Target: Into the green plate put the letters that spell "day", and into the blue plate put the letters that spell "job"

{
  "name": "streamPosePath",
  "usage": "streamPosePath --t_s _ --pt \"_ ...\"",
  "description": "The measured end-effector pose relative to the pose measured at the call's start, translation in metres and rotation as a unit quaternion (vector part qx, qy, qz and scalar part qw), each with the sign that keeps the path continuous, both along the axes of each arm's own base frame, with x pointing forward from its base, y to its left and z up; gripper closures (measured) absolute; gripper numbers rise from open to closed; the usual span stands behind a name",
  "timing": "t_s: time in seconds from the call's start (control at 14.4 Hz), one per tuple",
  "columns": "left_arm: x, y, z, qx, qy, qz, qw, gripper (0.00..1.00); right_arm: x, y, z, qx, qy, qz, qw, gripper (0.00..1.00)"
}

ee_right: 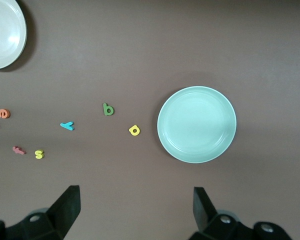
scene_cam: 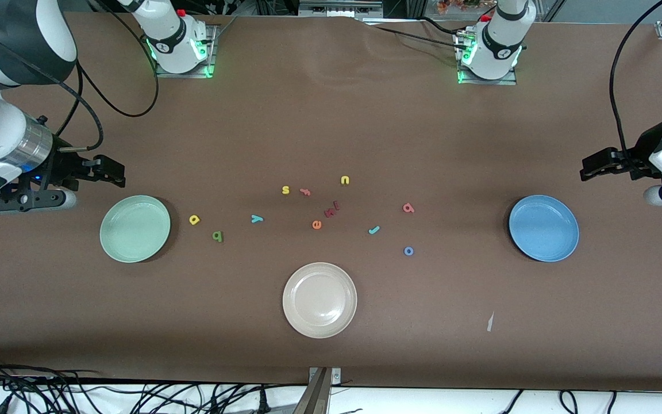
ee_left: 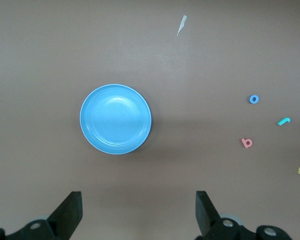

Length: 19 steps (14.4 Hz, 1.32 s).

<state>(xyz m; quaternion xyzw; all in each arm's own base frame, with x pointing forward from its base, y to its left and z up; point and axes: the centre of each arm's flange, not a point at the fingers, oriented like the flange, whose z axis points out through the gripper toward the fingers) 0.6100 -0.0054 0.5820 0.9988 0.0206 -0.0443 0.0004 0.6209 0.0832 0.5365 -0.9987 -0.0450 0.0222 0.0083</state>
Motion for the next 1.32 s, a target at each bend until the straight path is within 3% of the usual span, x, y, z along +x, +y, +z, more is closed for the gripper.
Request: streamPosePath --t_s 0.9,1.11,1.32 --pt "0.000 0.000 0.000 0.000 0.000 0.000 1.000 0.00 0.048 0.042 -0.169 0.026 0.043 0.040 0.998 0.00" --pt "0.000 0.000 0.000 0.000 0.000 0.000 1.000 0.00 0.047 0.046 -0.204 0.012 0.026 0.061 0.998 0.00" --pt "0.000 0.000 0.000 0.000 0.000 0.000 1.000 0.00 0.018 0.056 -0.270 0.013 -0.007 0.085 0.996 0.00"
